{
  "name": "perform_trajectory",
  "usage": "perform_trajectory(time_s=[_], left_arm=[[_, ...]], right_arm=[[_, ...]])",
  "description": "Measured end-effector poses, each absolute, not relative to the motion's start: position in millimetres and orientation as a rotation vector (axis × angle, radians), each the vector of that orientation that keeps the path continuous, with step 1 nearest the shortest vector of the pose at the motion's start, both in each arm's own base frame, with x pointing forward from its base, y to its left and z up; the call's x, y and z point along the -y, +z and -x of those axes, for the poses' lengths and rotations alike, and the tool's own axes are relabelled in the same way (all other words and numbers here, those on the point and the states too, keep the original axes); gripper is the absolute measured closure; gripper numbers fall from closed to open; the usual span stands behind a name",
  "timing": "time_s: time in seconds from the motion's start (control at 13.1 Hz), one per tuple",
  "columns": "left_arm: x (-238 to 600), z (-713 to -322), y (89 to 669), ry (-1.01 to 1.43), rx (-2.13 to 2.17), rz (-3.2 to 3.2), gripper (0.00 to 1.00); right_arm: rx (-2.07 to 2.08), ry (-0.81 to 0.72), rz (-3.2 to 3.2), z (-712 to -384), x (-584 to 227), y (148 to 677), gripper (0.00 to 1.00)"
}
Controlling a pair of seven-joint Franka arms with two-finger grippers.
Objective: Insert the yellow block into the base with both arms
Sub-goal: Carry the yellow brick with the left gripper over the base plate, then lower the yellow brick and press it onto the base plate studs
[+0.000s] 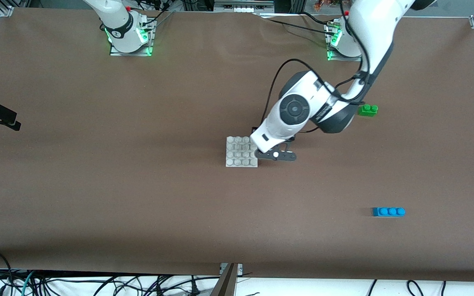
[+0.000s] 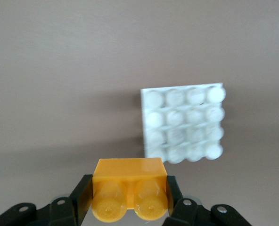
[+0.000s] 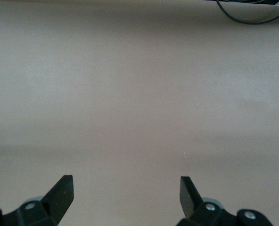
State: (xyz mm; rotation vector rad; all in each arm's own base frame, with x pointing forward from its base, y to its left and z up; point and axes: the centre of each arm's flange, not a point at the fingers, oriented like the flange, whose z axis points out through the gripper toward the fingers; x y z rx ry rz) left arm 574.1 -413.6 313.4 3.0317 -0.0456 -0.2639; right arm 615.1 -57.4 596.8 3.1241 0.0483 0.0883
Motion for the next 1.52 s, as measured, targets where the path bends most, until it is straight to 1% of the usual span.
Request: perform_trajectory(time_s=[0.3,0.69,1.22,1.52], left_arm=[[463,-568,280,-0.221,-0.030,-3.034,0.33],[487,-559,245,-0.178,-0.022,-3.022,0.33],[482,-564,229,-0.175,-0.039,-3.027,0.33],[493,-556,229,-0.169,-0.010,-3.032,0.33]], right_arm=[[-0.048,0.088,-3.124,-615,57,597,0.00],[-0.048,0.088,-3.124,-615,57,597,0.00],[-0.048,0.088,-3.124,-615,57,597,0.00],[-0.048,0.088,-3.124,-615,57,597,0.00]])
